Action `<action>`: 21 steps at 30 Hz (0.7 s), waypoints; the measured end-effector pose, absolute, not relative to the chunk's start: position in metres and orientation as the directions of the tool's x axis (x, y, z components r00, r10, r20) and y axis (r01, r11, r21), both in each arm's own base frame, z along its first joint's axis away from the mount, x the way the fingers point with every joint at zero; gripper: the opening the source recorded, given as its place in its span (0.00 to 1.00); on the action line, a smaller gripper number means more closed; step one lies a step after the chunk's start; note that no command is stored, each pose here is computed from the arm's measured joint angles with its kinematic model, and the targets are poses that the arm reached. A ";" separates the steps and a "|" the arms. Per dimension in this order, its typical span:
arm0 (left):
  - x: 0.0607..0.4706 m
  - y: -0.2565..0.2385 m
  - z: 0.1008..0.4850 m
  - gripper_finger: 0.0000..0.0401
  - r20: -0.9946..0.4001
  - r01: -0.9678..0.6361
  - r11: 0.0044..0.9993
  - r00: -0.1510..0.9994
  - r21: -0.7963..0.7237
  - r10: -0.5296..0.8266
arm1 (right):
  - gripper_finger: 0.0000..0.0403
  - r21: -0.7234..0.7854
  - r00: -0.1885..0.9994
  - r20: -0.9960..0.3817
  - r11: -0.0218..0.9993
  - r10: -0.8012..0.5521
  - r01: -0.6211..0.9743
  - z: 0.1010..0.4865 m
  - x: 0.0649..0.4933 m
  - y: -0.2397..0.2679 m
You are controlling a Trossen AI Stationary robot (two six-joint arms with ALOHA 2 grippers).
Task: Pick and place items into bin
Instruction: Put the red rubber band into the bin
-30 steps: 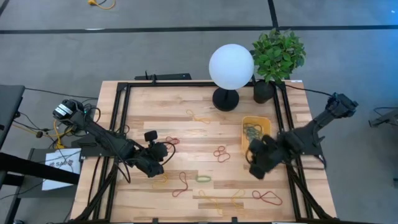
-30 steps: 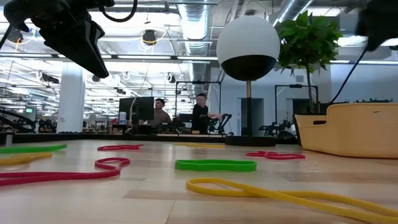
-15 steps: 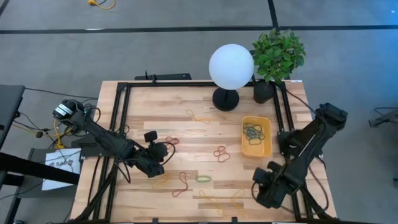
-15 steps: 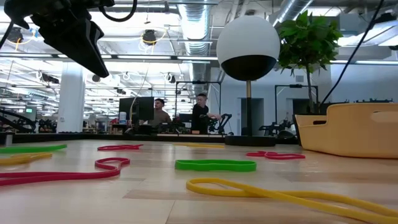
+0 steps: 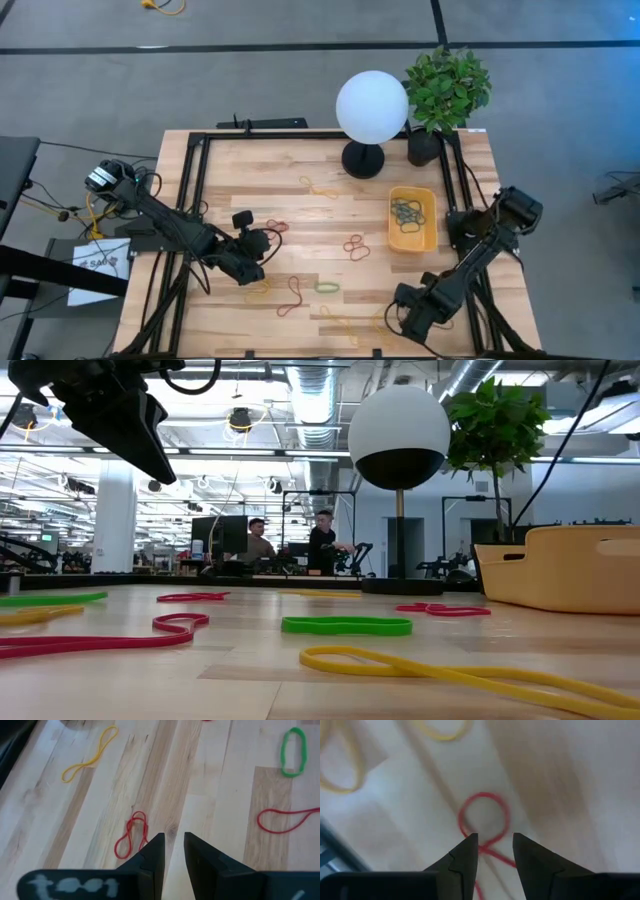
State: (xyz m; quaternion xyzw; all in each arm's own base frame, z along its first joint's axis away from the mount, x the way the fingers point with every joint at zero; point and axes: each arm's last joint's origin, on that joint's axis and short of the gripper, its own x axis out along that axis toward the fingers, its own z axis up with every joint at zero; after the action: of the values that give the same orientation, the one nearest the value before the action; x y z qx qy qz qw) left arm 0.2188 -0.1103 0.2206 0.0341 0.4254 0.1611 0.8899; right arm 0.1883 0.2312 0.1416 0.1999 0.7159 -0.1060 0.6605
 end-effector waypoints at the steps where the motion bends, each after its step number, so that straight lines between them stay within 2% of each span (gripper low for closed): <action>1: 0.219 -0.110 0.221 0.16 -0.746 -0.258 0.946 0.586 0.198 0.316 | 0.29 0.104 -0.057 -0.988 0.891 0.143 0.441 0.140 0.189 0.230; 7: 0.219 -0.110 0.221 0.16 -0.746 -0.258 0.946 0.586 0.198 0.316 | 0.29 0.103 -0.067 -0.985 0.849 0.161 0.519 0.139 0.189 0.232; 14: 0.219 -0.110 0.221 0.16 -0.746 -0.258 0.946 0.586 0.199 0.317 | 0.29 0.132 -0.024 -0.984 0.807 0.178 0.575 0.137 0.181 0.247; 21: 0.219 -0.110 0.221 0.16 -0.745 -0.239 0.947 0.587 0.214 0.316 | 0.26 0.120 0.015 -0.991 0.813 0.135 0.570 0.134 0.176 0.251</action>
State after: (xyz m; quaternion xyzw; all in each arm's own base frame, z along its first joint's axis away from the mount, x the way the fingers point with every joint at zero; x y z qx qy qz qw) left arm 0.2189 -0.1103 0.2206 0.0453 0.4268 0.1559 0.8897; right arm 0.1756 0.2513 0.1336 0.2583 0.6822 -0.1638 0.6641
